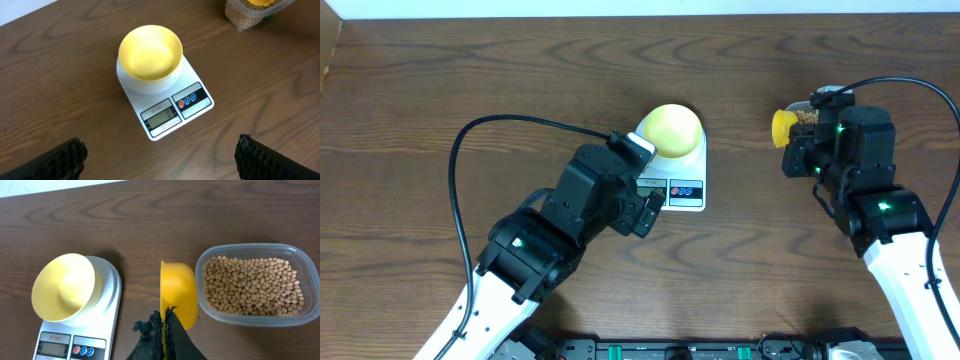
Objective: Scoop item into bowl and weigh 50g on scale
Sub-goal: 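Dip the yellow scoop into the bean tub with the right gripper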
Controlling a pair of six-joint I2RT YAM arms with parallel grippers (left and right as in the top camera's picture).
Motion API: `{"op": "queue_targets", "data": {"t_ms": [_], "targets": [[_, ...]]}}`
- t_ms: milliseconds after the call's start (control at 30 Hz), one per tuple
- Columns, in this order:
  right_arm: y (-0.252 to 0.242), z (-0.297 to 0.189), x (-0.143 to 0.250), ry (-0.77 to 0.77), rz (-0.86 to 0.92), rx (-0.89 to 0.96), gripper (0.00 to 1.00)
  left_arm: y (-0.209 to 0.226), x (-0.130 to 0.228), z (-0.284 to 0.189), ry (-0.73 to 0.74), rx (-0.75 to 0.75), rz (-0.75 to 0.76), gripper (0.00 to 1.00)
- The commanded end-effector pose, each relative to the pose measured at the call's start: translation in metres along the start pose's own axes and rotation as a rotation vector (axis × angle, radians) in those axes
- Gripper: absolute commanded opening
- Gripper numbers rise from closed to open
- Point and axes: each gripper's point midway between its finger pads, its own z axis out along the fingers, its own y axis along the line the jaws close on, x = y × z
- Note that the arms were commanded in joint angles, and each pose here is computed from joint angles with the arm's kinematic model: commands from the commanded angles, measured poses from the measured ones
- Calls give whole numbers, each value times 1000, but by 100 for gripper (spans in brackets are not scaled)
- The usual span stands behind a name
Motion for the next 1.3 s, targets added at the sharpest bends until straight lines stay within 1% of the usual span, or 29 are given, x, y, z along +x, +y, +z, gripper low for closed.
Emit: {"op": "queue_targets", "data": {"t_ms": [0,100,300,433,533,667,800,900,1100,1267], "targets": [[-2,-3,-10,-23,8,11,1,-1,1,1,8,10,14,97],[-2,-3,-8,-18,14,12,1,-1,2,2,11,10,14,97],[-6,-4,-18,-55,20,17,1,-1,2,2,11,10,14,97],[-18,-5,-12,-23,51,22,1,-1,2,2,12,10,15,97],[-24,-7,-7,3,45,-31,1,-1,2,2,11,10,15,97],[-32,-15,-11,-8,58,-138,1,-1,4,3,19,10,15,97],[-58,-19,-10,-13,80,-132,1,-1,4,3,22,10,15,97],[-76,-14,-5,5,76,-99,1,-1,4,4,24,10,15,97],[-85,5,7,53,58,-95,1,-1,4,4,24,10,15,97],[-94,25,9,64,51,-95,1,-1,4,4,24,10,15,97]]}}
